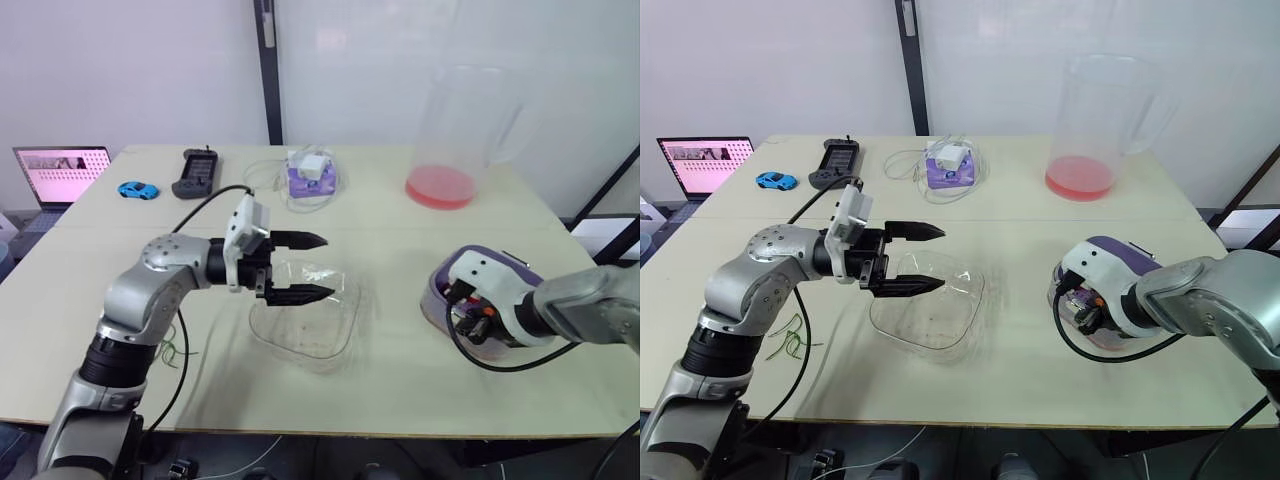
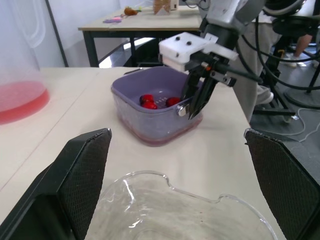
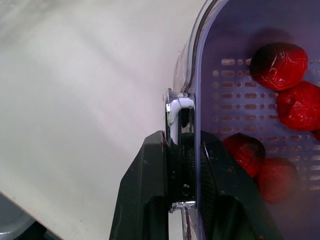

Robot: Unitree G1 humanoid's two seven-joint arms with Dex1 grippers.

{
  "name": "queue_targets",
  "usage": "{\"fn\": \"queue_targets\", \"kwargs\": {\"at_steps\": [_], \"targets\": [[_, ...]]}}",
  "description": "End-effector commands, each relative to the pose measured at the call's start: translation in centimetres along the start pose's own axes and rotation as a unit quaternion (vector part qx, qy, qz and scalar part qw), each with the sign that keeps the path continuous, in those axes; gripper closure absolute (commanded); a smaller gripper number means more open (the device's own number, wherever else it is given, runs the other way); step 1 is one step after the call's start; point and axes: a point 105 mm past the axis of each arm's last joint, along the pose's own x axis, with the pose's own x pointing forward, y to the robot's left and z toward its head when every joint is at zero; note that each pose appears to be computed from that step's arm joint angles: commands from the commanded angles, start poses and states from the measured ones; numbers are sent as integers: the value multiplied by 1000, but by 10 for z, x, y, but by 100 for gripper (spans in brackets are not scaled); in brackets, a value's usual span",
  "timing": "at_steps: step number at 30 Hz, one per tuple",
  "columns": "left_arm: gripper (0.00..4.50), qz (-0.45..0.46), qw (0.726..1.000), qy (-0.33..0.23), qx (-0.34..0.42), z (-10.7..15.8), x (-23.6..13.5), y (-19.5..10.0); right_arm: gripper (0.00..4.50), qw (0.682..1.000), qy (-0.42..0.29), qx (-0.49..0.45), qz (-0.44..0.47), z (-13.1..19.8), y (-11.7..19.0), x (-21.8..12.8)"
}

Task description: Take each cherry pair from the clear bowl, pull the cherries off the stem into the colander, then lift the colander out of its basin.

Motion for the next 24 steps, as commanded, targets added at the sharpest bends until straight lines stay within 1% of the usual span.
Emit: {"fn": "queue_targets", "kwargs": {"at_steps": [1, 5, 16, 24], "targets": [[0, -21, 999, -2, 27, 8, 6, -3, 427, 1000, -22, -12, -18, 7, -4, -18], [0, -28, 999, -11, 29, 11, 10, -3, 427, 999, -29, -17, -28, 11, -8, -30], [0, -40, 999, -13, 34, 10, 16, -3, 427, 998, -47, -21, -34, 18, -10, -44], [0, -47, 998, -10, 39, 9, 17, -3, 427, 997, -64, -19, -49, 25, -15, -61]]}}
